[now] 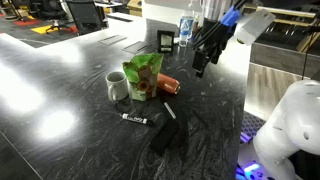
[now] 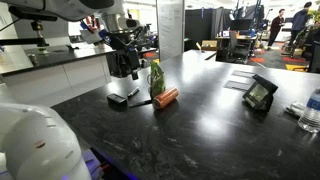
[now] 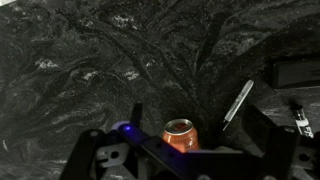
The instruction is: Move the white mug to the right
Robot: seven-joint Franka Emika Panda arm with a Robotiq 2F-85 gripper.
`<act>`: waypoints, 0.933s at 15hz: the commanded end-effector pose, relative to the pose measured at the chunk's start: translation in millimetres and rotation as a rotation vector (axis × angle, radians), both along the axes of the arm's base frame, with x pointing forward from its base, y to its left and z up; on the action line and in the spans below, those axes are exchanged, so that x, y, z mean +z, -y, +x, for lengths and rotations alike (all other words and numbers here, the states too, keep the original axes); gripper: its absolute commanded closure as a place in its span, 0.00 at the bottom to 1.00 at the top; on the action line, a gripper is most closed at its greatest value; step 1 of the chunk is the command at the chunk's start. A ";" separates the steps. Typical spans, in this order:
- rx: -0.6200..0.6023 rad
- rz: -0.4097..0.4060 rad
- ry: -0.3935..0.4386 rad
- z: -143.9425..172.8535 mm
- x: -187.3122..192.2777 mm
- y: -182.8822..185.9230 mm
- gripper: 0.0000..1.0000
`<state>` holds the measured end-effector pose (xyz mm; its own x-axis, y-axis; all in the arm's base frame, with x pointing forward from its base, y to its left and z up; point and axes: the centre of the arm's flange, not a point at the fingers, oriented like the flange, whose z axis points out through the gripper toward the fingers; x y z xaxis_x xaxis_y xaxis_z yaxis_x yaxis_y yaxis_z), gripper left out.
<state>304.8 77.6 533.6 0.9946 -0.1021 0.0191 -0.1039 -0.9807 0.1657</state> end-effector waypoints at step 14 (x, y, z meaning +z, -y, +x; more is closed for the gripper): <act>-0.200 0.082 0.064 46.8 -13.3 -1.7 0.00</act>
